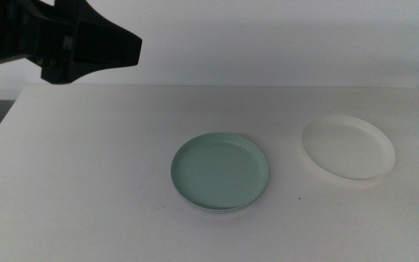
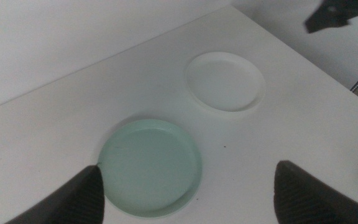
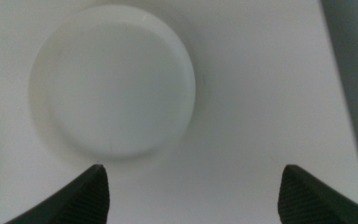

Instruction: Stack the three bowls on top of each other.

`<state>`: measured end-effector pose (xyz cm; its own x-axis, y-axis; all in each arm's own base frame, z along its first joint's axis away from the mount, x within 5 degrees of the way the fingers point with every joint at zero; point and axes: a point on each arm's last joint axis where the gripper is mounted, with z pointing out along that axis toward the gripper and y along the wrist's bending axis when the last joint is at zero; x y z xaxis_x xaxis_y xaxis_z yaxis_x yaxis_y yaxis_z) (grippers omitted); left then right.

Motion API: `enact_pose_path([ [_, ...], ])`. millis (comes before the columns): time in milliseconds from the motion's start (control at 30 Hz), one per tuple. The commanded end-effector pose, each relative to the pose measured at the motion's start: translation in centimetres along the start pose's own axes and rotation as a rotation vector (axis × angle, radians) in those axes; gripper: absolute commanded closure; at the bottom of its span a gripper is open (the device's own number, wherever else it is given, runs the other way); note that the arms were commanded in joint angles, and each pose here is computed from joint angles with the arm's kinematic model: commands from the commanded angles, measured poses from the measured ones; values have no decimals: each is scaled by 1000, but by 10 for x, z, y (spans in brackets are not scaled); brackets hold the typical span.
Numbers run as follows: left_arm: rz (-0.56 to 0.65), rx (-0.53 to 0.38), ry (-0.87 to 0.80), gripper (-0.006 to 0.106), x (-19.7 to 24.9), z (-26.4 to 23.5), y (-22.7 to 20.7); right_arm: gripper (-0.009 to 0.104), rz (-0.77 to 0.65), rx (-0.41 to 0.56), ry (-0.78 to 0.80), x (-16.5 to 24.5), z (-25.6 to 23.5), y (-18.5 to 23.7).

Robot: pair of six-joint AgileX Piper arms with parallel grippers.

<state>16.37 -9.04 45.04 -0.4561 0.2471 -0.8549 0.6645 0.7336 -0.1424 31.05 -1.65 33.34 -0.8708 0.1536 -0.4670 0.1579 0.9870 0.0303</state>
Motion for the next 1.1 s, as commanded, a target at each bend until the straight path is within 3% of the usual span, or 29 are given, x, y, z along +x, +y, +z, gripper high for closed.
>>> enact_pose_path([
  [0,4,-4,-20,7,-3,-2,-1,16,27,-37,12,-16,30,-10],
  [367,4,-4,-20,7,-3,-2,-1,16,46,-42,190,-36,164,-27],
  [633,4,-5,-21,7,-3,-2,0,33,66,-75,266,-28,220,-25],
  [700,4,-6,-23,7,-3,-2,0,42,62,-118,278,-26,227,-21],
  [733,4,-6,-23,7,-3,-2,0,53,64,-129,283,-25,229,-20],
  [800,4,-6,-25,7,-3,-2,0,89,73,-136,275,-25,231,-19],
  [833,4,-6,-25,7,-3,-2,0,97,92,-137,267,-27,228,-19],
  [967,4,-6,-25,7,-3,-2,0,96,108,-151,187,-42,183,-16],
  [1067,4,-7,-27,7,-3,-2,0,96,88,-230,115,-44,146,20],
])
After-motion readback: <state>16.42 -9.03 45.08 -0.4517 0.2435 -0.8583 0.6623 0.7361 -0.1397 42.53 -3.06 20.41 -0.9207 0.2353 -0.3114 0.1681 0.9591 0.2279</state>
